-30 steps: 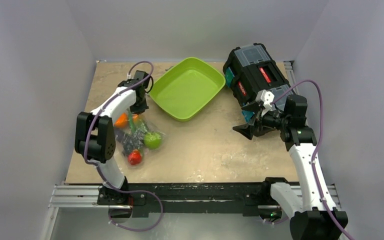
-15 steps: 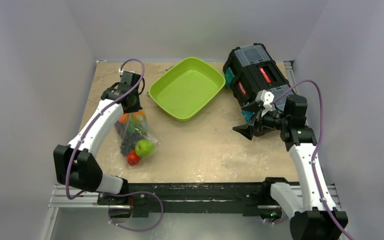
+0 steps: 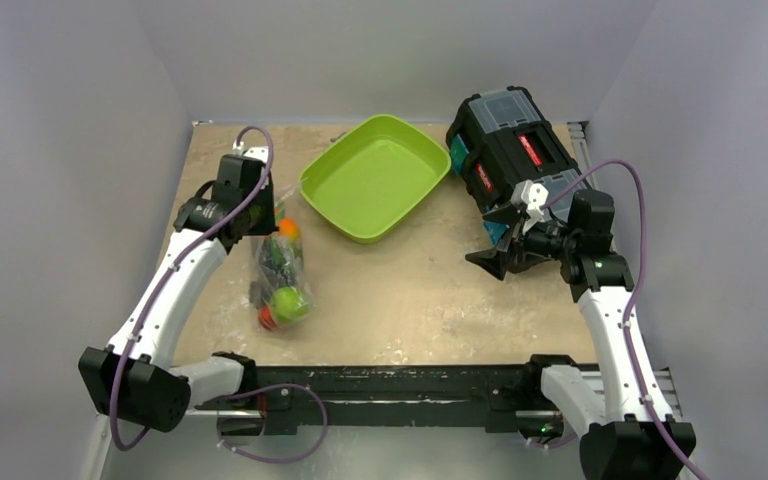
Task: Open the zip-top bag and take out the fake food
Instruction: Pick up the zipper food storage bag at the center of the board.
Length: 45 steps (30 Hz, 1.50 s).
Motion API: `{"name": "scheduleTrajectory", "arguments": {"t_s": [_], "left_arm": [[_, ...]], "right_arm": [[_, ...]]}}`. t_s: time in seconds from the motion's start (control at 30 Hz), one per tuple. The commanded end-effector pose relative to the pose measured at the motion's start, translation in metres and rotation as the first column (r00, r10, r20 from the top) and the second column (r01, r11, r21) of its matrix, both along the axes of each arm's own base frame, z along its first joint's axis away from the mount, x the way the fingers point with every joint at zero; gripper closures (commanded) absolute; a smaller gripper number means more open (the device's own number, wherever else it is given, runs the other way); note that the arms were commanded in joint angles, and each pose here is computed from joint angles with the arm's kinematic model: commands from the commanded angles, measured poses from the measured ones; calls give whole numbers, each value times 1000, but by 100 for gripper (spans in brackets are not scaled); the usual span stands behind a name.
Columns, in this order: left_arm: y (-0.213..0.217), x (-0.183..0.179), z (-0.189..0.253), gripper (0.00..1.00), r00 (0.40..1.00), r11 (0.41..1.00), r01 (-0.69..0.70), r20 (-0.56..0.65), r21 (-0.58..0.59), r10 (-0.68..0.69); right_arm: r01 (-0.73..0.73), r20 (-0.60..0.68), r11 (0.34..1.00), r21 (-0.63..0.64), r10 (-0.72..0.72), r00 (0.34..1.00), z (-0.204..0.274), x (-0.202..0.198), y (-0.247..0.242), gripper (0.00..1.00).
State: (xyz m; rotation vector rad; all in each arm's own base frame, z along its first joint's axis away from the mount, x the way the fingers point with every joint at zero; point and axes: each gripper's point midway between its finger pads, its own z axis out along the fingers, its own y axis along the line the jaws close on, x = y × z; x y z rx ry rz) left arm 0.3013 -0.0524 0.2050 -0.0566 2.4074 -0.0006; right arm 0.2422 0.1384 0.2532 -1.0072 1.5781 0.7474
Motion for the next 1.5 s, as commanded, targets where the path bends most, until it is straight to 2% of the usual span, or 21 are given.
{"name": "scheduleTrajectory", "arguments": {"t_s": [0.0, 0.27, 0.43, 0.63, 0.77, 0.83, 0.97, 1.23, 1.37, 1.47], "left_arm": [[-11, -3, 11, 100, 997, 997, 72, 38, -36, -70], [-43, -20, 11, 100, 977, 964, 211, 5, -160, -213], [-71, -41, 25, 100, 933, 898, 358, 63, -257, -354], [-106, -69, 61, 100, 837, 749, 546, 195, -376, -512], [-129, -88, 77, 100, 757, 628, 643, 241, -438, -607], [-135, -97, 80, 100, 728, 593, 669, 235, -447, -644], [-150, -112, 87, 100, 670, 515, 717, 260, -470, -696], [-199, -136, 90, 100, 535, 304, 778, 325, -550, -780], [-216, -141, 88, 100, 494, 246, 786, 336, -567, -802], [-224, -145, 89, 100, 463, 208, 792, 343, -575, -817]], "right_arm": [[-34, 33, 999, 10, 33, 999, 7, -5, 4, 1], [-32, 30, 999, 9, 31, 999, 6, -5, 3, 1], [-40, 31, 999, 12, 40, 999, 6, -6, 4, 1], [-112, 45, 993, 24, 111, 993, 2, -15, 10, 1], [-245, 105, 969, -10, 245, 964, -11, -29, 16, 1], [-333, 145, 943, -25, 333, 932, -18, -39, 21, 1], [-521, 213, 848, -97, 529, 822, -24, -66, 40, 1], [-632, 266, 762, -143, 645, 717, 11, -40, 73, 1], [-650, 259, 744, -152, 665, 700, 23, -31, 86, 2], [-657, 235, 741, -138, 669, 705, 21, -28, 92, 8]]}}
